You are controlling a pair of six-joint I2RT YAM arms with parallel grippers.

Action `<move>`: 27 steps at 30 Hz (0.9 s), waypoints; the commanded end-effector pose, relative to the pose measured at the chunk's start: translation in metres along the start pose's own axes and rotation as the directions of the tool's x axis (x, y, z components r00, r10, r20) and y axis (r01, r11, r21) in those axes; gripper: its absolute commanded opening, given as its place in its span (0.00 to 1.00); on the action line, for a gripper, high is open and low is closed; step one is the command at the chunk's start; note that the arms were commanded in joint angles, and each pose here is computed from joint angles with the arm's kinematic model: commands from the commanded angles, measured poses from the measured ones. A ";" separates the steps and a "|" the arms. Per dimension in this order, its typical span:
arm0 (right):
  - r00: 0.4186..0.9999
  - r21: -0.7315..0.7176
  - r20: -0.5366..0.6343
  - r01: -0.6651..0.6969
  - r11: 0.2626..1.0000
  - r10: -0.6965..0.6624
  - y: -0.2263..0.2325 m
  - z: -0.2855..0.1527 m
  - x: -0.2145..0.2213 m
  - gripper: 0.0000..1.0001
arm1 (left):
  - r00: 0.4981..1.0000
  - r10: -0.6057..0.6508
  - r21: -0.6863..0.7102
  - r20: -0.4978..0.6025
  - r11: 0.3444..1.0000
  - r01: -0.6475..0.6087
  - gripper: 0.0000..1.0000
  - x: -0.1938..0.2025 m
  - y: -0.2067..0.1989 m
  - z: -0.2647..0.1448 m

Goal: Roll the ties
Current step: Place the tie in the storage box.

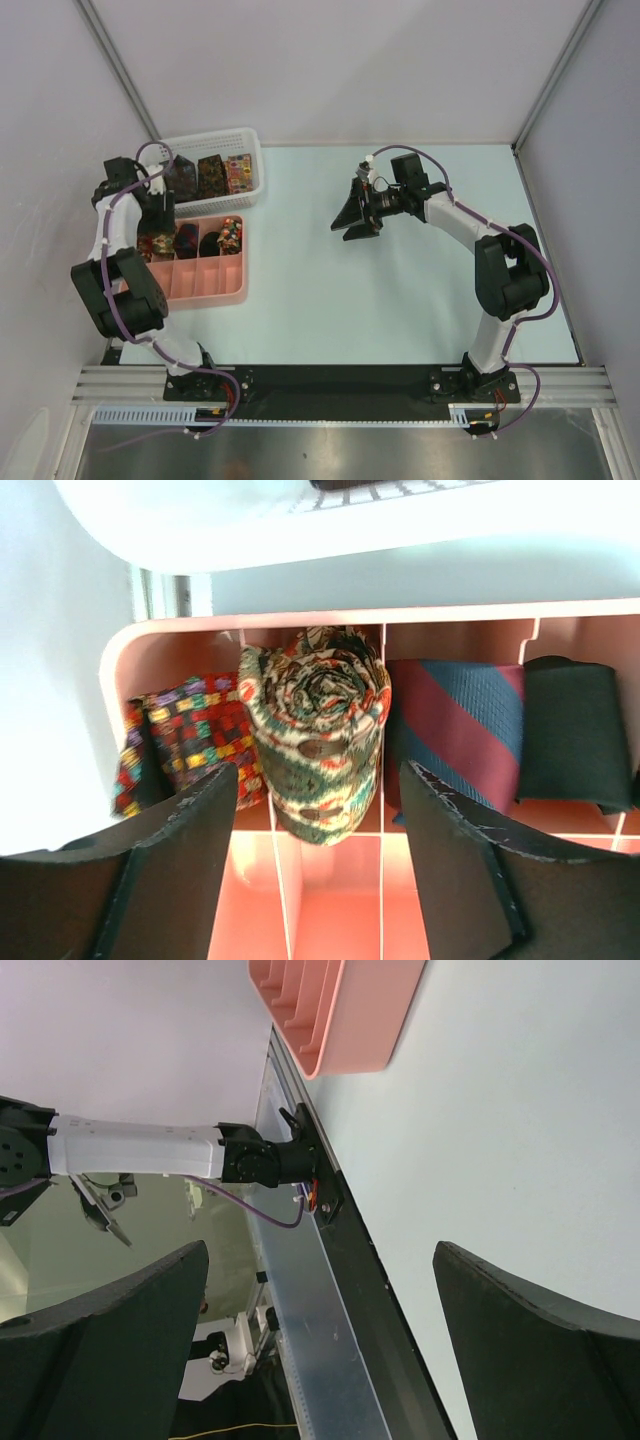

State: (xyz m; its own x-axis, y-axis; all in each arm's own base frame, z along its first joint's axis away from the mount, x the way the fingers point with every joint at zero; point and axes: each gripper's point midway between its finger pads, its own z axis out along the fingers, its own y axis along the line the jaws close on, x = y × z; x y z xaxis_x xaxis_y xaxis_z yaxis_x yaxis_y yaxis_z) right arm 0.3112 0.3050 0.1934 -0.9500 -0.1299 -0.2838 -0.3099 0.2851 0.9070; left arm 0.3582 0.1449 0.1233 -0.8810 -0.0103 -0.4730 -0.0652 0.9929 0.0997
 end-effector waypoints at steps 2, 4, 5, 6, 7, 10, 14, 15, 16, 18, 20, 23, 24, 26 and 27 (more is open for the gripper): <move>0.999 -0.029 0.002 0.036 0.999 -0.036 0.012 0.000 -0.003 1.00 | 0.993 0.014 -0.033 0.118 0.999 -0.010 0.66 -0.025 0.002 -0.037; 0.999 -0.029 0.000 0.033 0.999 -0.033 0.012 0.000 -0.002 1.00 | 0.993 0.017 -0.038 0.115 0.999 -0.012 0.66 -0.023 0.002 -0.036; 1.000 -0.028 0.001 0.031 0.999 -0.031 0.011 0.000 -0.003 1.00 | 0.994 0.017 -0.038 0.105 0.999 -0.013 0.66 -0.022 0.002 -0.034; 1.000 -0.029 0.000 0.031 0.999 -0.031 0.012 0.000 -0.003 1.00 | 0.995 0.019 -0.037 0.101 0.999 -0.015 0.65 -0.021 0.002 -0.032; 1.000 -0.029 -0.001 0.028 0.999 -0.028 0.011 0.000 -0.003 1.00 | 0.995 0.018 -0.037 0.096 0.999 -0.015 0.64 -0.020 0.002 -0.030; 1.000 -0.030 0.001 0.029 0.999 -0.029 0.011 0.000 -0.003 1.00 | 0.996 0.014 -0.034 0.084 0.999 -0.011 0.59 -0.020 0.003 -0.023; 1.000 -0.026 0.004 0.029 0.999 -0.029 0.010 -0.001 -0.004 1.00 | 0.998 0.011 -0.030 0.067 1.000 -0.009 0.56 -0.023 0.005 -0.011; 1.000 -0.027 0.005 0.030 0.999 -0.030 0.009 -0.002 -0.005 1.00 | 0.998 0.011 -0.029 0.063 1.000 -0.009 0.56 -0.024 0.005 -0.006; 1.000 -0.025 0.007 0.029 0.999 -0.029 0.009 -0.002 -0.005 1.00 | 0.998 0.014 -0.028 0.063 1.000 -0.012 0.56 -0.025 0.006 -0.004; 1.000 -0.022 0.009 0.027 0.999 -0.027 0.007 -0.003 -0.005 1.00 | 0.998 0.014 -0.024 0.054 1.000 -0.013 0.53 -0.028 0.007 0.003; 1.000 -0.020 0.010 0.026 0.999 -0.025 0.006 -0.003 -0.006 1.00 | 0.998 0.013 -0.021 0.058 1.000 -0.012 0.50 -0.033 0.009 0.006; 1.000 -0.016 0.012 0.022 1.000 -0.022 0.004 -0.004 -0.006 1.00 | 0.998 0.011 -0.003 0.057 1.000 -0.011 0.43 -0.039 0.007 0.014; 1.000 -0.017 0.012 0.025 1.000 -0.025 0.004 -0.004 -0.006 1.00 | 0.998 0.013 0.001 0.057 1.000 -0.013 0.41 -0.041 0.007 0.017; 1.000 -0.016 0.013 0.023 1.000 -0.023 0.004 -0.004 -0.007 1.00 | 0.999 0.011 0.002 0.048 1.000 -0.011 0.39 -0.042 0.008 0.025; 1.000 -0.017 0.014 0.021 1.000 -0.021 0.004 -0.005 -0.007 1.00 | 0.999 0.013 0.002 0.043 1.000 -0.013 0.39 -0.042 0.009 0.028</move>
State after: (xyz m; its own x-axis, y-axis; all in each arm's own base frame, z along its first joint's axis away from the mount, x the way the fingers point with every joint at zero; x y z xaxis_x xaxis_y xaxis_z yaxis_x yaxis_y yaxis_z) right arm 0.3131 0.3031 0.1934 -0.9506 -0.1240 -0.2845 -0.3088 0.2868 0.9069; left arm 0.3841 0.1529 0.1088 -0.8905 -0.0079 -0.4549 -0.0577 0.9937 0.0957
